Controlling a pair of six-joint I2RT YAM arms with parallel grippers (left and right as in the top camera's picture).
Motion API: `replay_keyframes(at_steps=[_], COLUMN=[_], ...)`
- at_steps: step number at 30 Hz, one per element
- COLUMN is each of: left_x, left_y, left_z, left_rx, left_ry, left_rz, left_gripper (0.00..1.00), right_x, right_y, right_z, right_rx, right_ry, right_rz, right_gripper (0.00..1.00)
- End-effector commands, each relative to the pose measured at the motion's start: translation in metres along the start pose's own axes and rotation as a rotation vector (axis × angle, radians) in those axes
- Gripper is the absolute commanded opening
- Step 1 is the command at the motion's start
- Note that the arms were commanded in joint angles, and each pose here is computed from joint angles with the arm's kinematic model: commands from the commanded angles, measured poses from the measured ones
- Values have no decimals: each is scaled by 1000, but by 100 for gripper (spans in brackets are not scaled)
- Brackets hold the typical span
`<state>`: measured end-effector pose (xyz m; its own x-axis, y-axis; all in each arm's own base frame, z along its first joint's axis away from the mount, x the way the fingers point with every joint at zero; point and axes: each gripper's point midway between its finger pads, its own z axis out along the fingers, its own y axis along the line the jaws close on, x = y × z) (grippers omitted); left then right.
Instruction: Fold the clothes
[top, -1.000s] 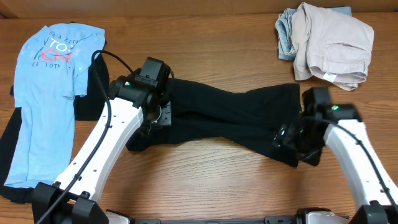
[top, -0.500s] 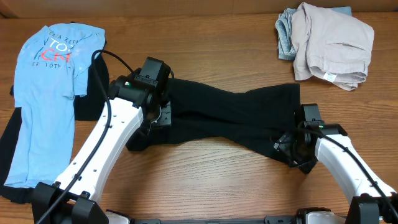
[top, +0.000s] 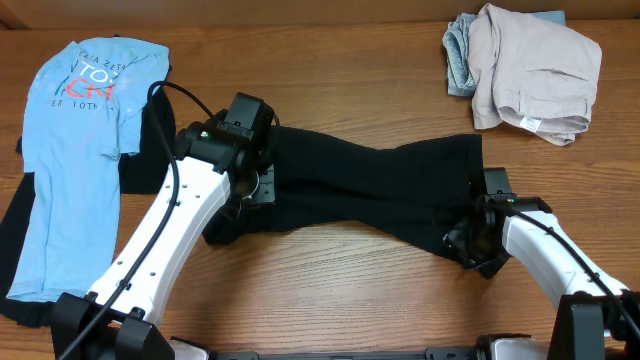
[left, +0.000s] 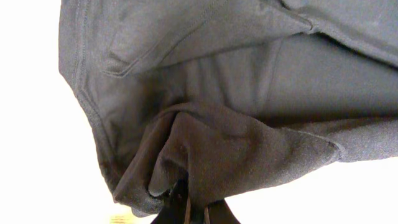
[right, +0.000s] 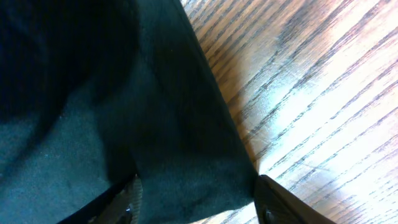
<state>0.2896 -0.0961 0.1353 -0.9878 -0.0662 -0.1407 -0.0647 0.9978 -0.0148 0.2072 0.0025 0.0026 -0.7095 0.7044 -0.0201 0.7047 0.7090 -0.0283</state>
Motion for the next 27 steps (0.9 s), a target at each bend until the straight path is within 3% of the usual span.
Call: replay_keyframes(at_steps=[1,8,15,27], left_x=[-7,-7,-8,20], left_y=[2,2,2,12], left_z=[-6,-6,-6,-20], left_rx=[-11,-12,-11,-49], left_ry=[-26,-26,-31,89], left_rz=[22,22,22,27], left_gripper=[4,4,4,4], right_x=[4,5,-1,2], right_y=[-2,2,8,7], right_z=[4,7,-7,-128], right_rx=[8,-8,-11,-6], right_ry=[11,27,21,88], right_rz=[-1,-31,-31,-300], right_gripper=[48,5,4,4])
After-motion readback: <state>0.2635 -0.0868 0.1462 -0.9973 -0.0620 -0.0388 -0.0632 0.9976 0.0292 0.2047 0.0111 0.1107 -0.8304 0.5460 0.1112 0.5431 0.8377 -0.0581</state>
